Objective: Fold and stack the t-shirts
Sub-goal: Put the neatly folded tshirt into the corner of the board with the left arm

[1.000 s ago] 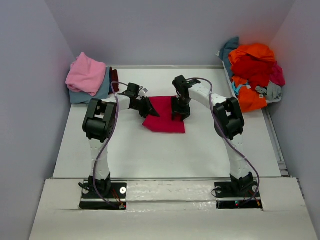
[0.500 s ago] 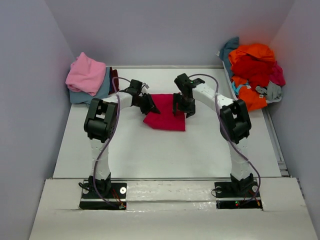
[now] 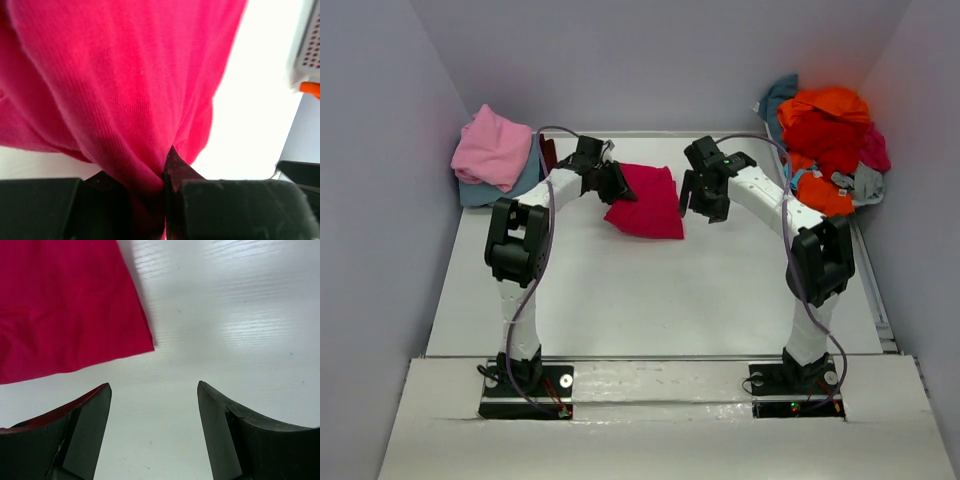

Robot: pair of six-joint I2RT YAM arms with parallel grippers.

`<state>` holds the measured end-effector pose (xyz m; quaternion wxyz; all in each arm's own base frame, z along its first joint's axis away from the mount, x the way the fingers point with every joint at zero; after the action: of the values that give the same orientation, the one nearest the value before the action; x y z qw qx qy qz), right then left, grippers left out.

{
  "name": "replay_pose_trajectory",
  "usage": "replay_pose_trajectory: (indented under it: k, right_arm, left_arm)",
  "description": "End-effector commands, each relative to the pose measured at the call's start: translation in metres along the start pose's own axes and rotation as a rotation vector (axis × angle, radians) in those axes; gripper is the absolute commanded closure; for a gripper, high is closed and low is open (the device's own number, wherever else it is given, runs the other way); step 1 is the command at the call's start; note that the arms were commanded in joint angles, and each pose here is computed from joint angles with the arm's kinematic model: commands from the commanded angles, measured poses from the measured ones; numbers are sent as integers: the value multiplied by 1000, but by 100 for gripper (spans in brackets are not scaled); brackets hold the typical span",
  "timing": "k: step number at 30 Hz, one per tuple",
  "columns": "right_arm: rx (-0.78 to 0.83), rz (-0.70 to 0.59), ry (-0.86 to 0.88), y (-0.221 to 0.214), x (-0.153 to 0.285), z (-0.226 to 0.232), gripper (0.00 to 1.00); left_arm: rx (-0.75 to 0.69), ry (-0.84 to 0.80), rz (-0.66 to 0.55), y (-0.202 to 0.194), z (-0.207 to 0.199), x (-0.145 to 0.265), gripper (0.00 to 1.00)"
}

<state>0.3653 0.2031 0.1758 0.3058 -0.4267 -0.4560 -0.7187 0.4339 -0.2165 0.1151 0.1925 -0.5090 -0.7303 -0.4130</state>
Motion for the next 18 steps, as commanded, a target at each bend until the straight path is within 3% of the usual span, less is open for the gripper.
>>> replay_pose_trajectory:
  k: [1,9,18]
  right_arm:
    - [-54,-45,-29,2,2,-11,25]
    - [-43,53,-87,-28,-18,-33,25]
    - [-11,86,-125,-37,-11,-46,25]
  left_arm:
    - [-128,-53,-194,50,-44,53,94]
    - [-180,-31,-338,88,-50,78,94]
    - [-211,24,-506,142,-35,124,94]
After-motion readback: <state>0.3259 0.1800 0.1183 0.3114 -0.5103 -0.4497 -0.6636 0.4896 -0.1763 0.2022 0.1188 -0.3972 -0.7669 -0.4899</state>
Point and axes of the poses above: each gripper's point midway between its finger pads, its own x axis back along the fingers, its own z axis along the line the jaws close on, y = z × x, the point moved 5 cm from there along x, back along the fingers, and after that the axes turned 10 degrees about -x, right-handed, at the moved point
